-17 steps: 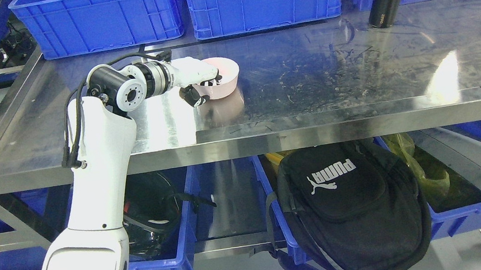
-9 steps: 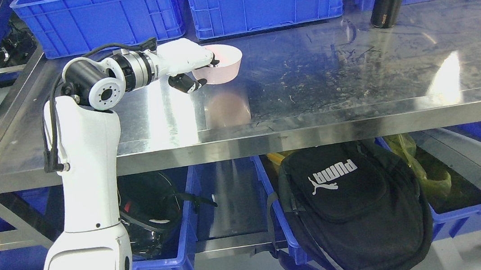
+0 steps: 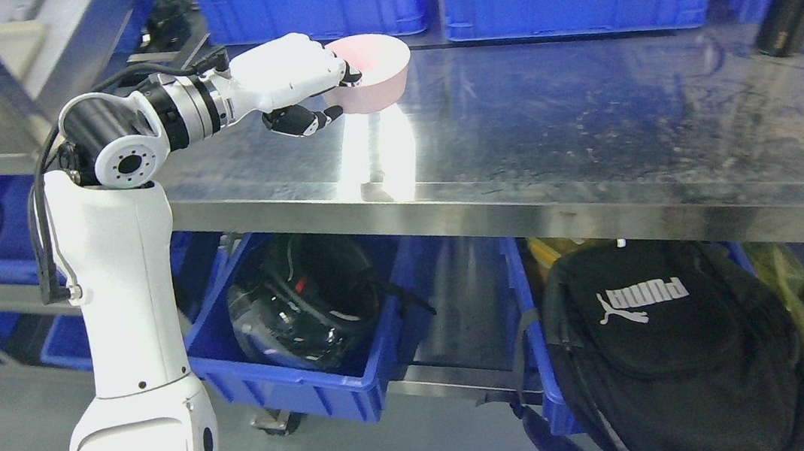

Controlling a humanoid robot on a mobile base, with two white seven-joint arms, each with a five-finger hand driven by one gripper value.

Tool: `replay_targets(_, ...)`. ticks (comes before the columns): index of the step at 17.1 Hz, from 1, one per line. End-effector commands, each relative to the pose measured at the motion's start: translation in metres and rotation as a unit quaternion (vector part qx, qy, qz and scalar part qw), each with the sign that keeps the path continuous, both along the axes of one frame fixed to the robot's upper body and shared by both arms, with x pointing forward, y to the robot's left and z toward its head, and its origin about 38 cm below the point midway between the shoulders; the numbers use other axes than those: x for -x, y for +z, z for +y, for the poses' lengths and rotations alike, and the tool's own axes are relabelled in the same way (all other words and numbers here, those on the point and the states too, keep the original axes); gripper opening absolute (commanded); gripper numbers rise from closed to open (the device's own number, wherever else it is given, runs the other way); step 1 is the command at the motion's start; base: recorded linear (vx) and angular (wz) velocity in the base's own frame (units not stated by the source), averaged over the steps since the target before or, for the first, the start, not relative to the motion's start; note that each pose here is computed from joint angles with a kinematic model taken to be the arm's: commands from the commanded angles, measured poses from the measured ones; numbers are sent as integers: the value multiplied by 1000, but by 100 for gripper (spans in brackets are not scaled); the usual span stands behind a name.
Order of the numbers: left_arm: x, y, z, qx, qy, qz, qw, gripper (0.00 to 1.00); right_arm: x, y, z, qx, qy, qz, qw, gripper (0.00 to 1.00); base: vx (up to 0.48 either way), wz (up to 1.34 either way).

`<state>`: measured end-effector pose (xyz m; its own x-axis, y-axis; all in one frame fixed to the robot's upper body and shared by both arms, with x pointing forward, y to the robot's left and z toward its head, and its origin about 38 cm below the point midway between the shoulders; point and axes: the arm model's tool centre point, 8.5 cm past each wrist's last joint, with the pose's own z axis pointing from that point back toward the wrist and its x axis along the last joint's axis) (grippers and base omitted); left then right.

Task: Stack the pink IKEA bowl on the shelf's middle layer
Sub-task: 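Lift the pink bowl off the shelf with the left hand, then hold the pink bowl raised in the left hand while driving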

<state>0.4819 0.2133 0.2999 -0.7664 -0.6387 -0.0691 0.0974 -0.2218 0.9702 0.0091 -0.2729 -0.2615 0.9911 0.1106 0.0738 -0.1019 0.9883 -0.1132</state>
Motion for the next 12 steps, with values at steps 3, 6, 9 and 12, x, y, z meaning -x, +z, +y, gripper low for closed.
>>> replay_targets(3,15,-20,-21,66,-27,13,997,0,9,1,-11,8,0,3,1000,100,-100,940)
replay_targets(6,18,-24,-33,56,-43,16,997,0,9,1,-11,8,0,3,1000,100,-72,1275)
replay_targets(9,19,-24,-42,49,-54,13,997,0,9,1,-11,8,0,3,1000,100,-26,1493)
replay_targets(12,20,-20,-45,46,-57,8,997,0,9,1,-11,8,0,3,1000,100,-8,1414)
